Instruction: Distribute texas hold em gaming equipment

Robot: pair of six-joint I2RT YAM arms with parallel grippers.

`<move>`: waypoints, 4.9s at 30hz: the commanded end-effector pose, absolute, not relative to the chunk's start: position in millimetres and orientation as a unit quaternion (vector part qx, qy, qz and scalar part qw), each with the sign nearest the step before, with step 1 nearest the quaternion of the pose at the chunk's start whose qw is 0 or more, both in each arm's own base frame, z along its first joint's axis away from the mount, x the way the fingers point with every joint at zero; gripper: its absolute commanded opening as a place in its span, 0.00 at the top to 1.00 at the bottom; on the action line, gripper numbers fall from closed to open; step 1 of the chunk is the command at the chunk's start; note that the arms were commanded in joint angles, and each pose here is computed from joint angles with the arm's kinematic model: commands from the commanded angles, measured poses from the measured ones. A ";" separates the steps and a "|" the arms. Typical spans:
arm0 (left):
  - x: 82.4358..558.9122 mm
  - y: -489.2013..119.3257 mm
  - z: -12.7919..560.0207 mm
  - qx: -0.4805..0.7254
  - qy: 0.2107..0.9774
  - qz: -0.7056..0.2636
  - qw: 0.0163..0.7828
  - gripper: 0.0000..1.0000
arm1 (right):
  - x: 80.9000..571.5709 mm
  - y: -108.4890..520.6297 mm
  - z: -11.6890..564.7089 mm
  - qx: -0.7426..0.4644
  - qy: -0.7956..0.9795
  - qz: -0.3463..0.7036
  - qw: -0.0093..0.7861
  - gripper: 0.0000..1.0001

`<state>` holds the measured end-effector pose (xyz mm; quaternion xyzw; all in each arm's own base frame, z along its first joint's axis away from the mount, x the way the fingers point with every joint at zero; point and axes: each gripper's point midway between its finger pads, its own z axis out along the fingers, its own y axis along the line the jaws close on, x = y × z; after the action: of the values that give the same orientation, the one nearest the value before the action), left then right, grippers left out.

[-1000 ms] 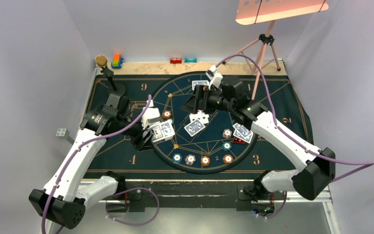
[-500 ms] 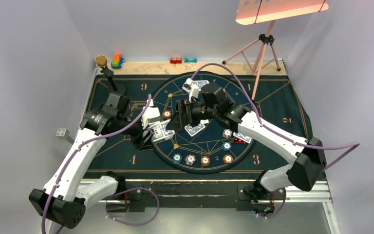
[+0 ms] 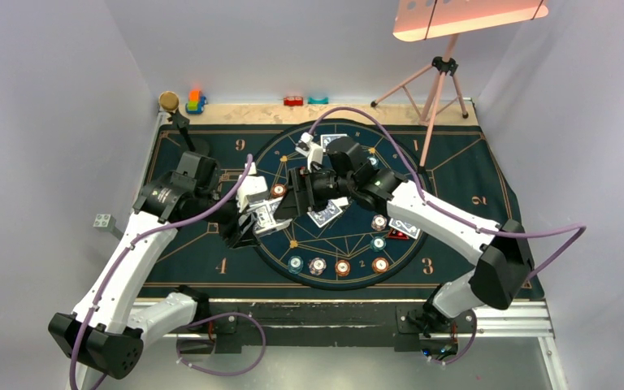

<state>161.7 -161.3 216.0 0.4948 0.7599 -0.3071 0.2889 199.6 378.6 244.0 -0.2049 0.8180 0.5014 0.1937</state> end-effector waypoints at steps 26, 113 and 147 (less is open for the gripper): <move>162.2 -166.9 238.2 0.504 0.736 -0.316 0.323 1.00 | 220.8 342.1 266.6 -0.171 0.829 0.468 0.255 0.67; 125.9 -157.2 258.5 0.504 0.733 -0.326 0.320 1.00 | 349.2 572.5 120.2 -0.275 0.788 0.502 0.228 0.05; 126.4 -156.5 259.0 0.503 0.736 -0.324 0.316 1.00 | 333.1 593.3 76.0 -0.355 0.798 0.411 0.260 0.02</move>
<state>124.2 -151.8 242.8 0.4961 0.7541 -0.3171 0.2909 331.5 595.4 72.5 -0.3476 0.7996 0.4164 0.2579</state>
